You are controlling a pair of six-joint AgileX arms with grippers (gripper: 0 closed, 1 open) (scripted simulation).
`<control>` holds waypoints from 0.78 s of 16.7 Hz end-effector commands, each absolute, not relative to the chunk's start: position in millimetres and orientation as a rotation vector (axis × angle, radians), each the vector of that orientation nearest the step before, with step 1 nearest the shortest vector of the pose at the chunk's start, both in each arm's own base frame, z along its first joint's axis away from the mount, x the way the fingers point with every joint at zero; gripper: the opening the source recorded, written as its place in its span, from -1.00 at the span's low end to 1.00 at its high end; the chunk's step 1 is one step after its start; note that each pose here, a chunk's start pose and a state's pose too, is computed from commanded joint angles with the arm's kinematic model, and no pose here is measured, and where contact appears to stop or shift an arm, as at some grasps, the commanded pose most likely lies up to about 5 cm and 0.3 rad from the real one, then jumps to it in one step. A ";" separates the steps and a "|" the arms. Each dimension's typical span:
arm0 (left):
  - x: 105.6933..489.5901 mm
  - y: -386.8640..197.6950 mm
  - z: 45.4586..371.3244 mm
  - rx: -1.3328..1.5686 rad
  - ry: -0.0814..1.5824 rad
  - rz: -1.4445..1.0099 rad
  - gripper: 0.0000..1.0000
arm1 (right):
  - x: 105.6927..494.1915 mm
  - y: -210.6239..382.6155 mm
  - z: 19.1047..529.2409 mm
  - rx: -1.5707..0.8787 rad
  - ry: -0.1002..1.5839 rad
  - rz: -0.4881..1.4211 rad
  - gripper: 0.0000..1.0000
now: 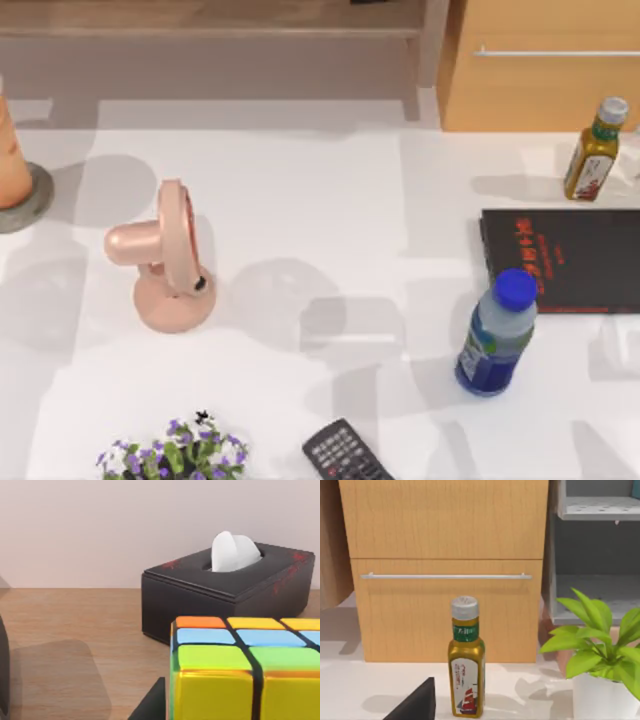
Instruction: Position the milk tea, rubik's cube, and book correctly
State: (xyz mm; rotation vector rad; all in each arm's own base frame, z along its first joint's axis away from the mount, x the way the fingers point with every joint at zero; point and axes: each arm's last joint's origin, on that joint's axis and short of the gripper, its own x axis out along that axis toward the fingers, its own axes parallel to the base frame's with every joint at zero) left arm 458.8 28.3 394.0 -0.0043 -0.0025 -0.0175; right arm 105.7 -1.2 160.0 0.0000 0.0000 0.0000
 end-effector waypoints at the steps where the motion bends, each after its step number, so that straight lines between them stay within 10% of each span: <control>1: 458.8 28.3 394.0 -0.004 -0.002 -0.017 0.81 | 105.7 -1.2 160.0 0.000 0.000 0.000 1.00; 13: 454.8 28.9 395.1 -0.004 -0.005 -0.016 1.00 | 105.7 -1.2 160.0 0.000 0.000 0.000 1.00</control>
